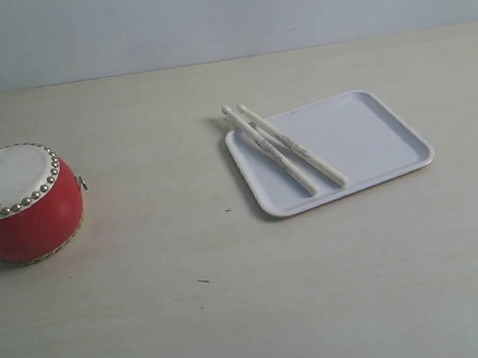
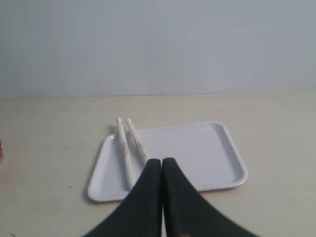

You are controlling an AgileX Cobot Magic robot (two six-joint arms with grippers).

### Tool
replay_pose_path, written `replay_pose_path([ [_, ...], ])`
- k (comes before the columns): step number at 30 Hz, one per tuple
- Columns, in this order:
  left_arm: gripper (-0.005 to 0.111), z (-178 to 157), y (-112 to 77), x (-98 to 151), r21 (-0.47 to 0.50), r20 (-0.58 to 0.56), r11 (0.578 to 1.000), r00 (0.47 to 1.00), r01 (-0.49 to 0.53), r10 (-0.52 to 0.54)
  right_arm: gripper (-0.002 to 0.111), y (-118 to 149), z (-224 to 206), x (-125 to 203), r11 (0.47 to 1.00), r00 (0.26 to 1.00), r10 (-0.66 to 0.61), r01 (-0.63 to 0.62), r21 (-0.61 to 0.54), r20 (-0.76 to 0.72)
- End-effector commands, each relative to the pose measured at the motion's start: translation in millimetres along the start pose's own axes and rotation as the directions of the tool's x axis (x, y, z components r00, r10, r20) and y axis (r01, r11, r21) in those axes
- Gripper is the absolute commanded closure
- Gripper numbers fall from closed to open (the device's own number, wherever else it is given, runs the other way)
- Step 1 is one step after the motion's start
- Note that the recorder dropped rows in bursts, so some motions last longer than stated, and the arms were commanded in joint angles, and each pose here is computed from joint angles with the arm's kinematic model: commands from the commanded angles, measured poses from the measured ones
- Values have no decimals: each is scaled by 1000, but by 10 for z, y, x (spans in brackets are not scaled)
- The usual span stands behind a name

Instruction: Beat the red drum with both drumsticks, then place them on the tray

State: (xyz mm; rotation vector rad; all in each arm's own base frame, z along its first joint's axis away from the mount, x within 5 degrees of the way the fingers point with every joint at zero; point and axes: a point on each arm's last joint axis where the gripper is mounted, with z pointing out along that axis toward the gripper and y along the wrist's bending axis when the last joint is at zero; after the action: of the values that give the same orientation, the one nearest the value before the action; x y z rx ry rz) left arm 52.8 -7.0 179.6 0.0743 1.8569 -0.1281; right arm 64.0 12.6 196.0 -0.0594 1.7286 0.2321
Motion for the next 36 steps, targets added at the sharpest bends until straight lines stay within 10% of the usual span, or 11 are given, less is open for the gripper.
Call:
replay_pose_path([
  [1,107,-5,-2,-11,0,14,1000,1000,21,-21,108,1,0,12,994,994,109,-109,-2,0],
  [36,107,-5,-2,-16,1,20,1000,1000,10,-10,108,1,0,12,994,994,111,-111,-2,0],
])
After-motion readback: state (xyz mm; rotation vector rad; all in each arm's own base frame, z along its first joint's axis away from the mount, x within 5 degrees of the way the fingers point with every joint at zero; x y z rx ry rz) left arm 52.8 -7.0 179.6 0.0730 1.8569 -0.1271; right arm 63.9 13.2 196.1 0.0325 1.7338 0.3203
